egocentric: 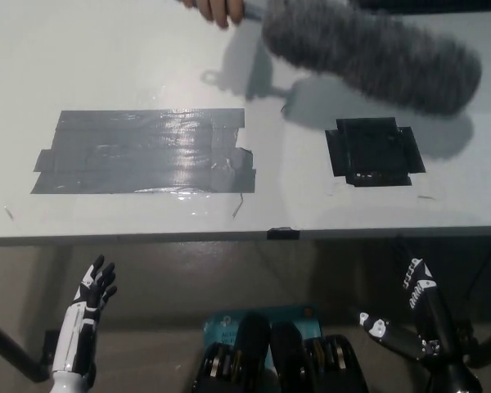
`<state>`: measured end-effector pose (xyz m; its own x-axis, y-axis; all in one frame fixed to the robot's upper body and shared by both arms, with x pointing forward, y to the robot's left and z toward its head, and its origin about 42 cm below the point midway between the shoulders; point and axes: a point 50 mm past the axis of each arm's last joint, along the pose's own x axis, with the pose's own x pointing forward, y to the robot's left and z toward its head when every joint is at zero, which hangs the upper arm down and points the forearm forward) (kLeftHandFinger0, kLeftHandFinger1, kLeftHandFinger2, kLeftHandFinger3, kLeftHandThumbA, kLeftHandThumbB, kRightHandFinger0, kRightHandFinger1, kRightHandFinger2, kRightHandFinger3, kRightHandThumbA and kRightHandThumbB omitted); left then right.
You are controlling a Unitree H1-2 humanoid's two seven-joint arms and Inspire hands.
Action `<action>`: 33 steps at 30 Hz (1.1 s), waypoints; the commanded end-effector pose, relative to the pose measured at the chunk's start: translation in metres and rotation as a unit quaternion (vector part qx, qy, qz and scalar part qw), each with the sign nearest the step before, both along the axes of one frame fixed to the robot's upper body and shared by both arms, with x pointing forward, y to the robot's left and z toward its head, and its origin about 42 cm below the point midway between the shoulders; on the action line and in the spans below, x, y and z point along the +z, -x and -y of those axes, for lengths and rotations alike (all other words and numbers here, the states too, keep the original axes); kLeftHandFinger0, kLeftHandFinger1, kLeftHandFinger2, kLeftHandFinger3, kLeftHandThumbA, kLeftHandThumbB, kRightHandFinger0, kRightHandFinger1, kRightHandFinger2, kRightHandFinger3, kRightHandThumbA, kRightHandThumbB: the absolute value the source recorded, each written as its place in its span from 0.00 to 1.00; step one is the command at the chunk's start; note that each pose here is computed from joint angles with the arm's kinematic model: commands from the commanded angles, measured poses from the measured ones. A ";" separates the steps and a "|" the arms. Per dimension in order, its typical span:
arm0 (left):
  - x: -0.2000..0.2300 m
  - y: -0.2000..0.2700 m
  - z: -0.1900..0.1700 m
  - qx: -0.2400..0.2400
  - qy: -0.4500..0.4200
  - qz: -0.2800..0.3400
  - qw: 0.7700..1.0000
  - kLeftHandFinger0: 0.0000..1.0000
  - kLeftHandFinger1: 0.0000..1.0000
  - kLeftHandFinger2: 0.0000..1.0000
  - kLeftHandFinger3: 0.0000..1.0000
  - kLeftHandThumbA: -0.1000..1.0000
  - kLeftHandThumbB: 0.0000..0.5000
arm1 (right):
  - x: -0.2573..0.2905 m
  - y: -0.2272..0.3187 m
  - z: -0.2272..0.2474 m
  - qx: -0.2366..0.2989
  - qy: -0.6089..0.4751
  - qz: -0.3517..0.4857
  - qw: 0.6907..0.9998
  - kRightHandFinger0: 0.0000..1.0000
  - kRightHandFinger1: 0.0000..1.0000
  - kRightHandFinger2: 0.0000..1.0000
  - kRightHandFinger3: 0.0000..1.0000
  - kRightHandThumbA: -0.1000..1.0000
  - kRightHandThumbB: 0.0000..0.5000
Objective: A person hands a grey duster to the robot and the robot grabs it with its right hand and places it on the black marked spot infron tof it on the desk
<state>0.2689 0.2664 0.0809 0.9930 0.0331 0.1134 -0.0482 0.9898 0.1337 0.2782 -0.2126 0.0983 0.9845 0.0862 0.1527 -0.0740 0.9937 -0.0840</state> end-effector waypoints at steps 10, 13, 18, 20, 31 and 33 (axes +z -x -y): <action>0.008 -0.004 -0.004 0.000 -0.004 0.025 1.000 1.00 1.00 1.00 1.00 1.00 0.27 | 0.144 0.027 0.004 -0.086 0.217 0.257 0.938 1.00 1.00 1.00 1.00 0.87 0.51; 0.008 -0.003 -0.005 0.002 0.001 0.025 1.000 1.00 1.00 1.00 1.00 0.99 0.25 | 0.179 0.028 0.003 -0.106 0.288 0.284 0.908 1.00 1.00 1.00 1.00 0.92 0.63; 0.008 -0.004 -0.004 0.000 -0.004 0.026 1.000 1.00 1.00 1.00 1.00 1.00 0.23 | 0.230 0.000 -0.006 -0.125 0.382 0.303 0.864 1.00 1.00 1.00 1.00 0.96 0.89; 0.008 -0.004 -0.004 -0.001 -0.002 0.025 1.000 1.00 1.00 1.00 1.00 1.00 0.25 | 0.238 -0.011 -0.010 -0.129 0.396 0.303 0.857 1.00 1.00 1.00 1.00 0.97 0.94; 0.011 -0.007 -0.002 -0.005 -0.003 0.030 1.000 1.00 1.00 1.00 1.00 0.99 0.22 | 0.260 -0.104 -0.034 -0.134 0.454 0.231 0.850 1.00 1.00 1.00 1.00 0.96 0.95; 0.012 -0.006 -0.002 -0.006 -0.003 0.030 1.000 1.00 1.00 1.00 1.00 0.99 0.22 | 0.258 -0.123 -0.035 -0.133 0.468 0.209 0.848 1.00 1.00 1.00 1.00 0.99 0.96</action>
<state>0.2678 0.2672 0.0753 0.9953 0.0344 0.0901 -0.0465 0.9897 0.1352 0.3421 -0.1855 0.3104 0.7715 0.2477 0.5861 0.2492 0.7299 -0.6365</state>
